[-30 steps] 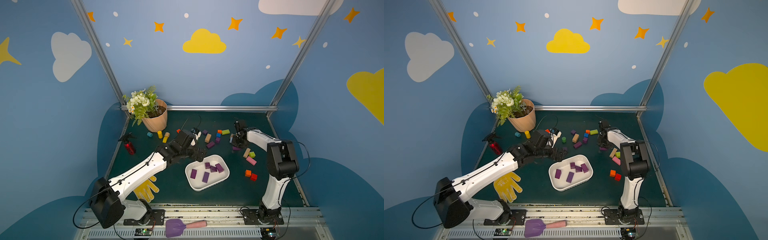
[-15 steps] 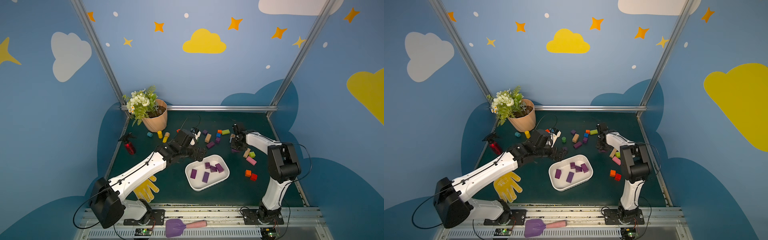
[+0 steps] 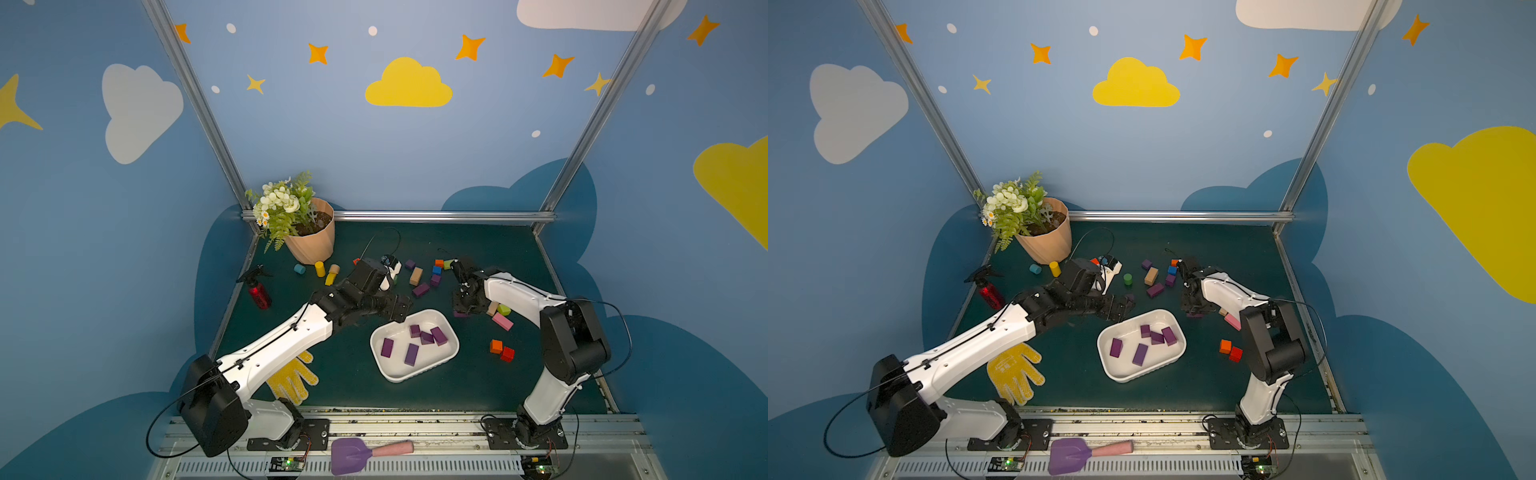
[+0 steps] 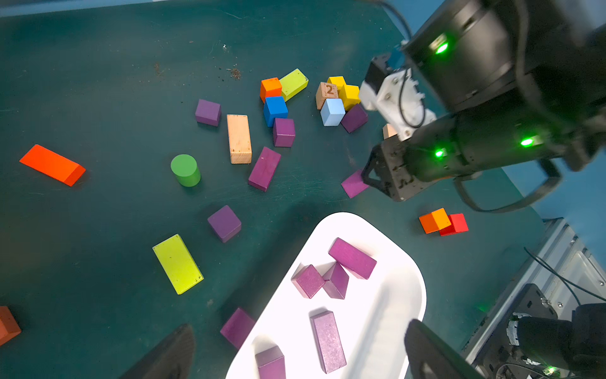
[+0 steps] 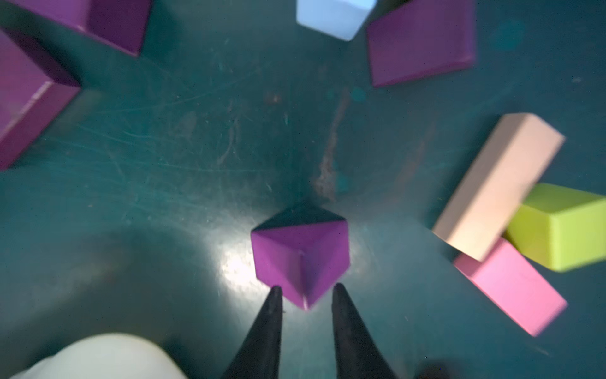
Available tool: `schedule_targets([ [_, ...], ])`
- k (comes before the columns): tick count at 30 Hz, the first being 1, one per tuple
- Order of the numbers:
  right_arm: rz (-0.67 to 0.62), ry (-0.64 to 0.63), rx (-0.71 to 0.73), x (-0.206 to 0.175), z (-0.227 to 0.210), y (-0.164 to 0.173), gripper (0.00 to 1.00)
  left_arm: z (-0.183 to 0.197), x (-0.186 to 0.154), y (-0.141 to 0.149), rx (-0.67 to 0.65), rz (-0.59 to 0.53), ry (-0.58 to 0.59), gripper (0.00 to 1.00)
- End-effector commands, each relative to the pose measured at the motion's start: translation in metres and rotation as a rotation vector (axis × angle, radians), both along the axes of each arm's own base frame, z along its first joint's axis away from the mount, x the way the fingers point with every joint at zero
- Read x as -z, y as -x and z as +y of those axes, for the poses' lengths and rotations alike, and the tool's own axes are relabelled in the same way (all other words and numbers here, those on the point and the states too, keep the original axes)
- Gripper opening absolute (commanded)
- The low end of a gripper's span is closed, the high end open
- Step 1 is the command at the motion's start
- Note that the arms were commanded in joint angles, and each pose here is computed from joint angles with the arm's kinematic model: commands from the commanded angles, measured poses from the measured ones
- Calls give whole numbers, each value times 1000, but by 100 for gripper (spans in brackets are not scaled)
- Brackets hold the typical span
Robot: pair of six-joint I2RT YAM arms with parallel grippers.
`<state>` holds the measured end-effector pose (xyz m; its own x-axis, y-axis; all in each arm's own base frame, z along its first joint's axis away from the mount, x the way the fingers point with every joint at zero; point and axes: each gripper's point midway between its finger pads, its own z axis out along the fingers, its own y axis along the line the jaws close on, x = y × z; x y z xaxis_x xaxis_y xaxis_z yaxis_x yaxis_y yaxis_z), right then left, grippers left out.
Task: Pick purple bricks into the storage bin
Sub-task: Pick up the building block from the center of the board.
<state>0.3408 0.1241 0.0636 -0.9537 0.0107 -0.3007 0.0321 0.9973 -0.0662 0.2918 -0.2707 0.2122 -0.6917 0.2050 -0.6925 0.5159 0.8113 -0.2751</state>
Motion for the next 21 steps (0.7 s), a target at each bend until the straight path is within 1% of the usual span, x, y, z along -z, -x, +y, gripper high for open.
schedule_targets([
  [1, -29, 15, 27, -26, -11, 7, 33, -2, -7, -4, 1, -17, 13, 100],
  [4, -48, -34, 85, -33, -9, 14, 37, -1, -9, -4, -2, -20, 15, 100],
  [6, -57, -80, 143, -34, -6, 18, 37, -1, -9, -4, -6, -22, 14, 100],
  [13, -97, -183, 416, -39, -6, 23, 45, 1, -6, -5, -16, -29, -9, 100],
  [16, -112, -202, 544, -44, -8, 24, 46, -1, -6, -4, -9, -35, -14, 100],
  [21, -149, -149, 744, -54, -19, 30, 52, 0, -8, -2, -8, -47, -21, 100],
])
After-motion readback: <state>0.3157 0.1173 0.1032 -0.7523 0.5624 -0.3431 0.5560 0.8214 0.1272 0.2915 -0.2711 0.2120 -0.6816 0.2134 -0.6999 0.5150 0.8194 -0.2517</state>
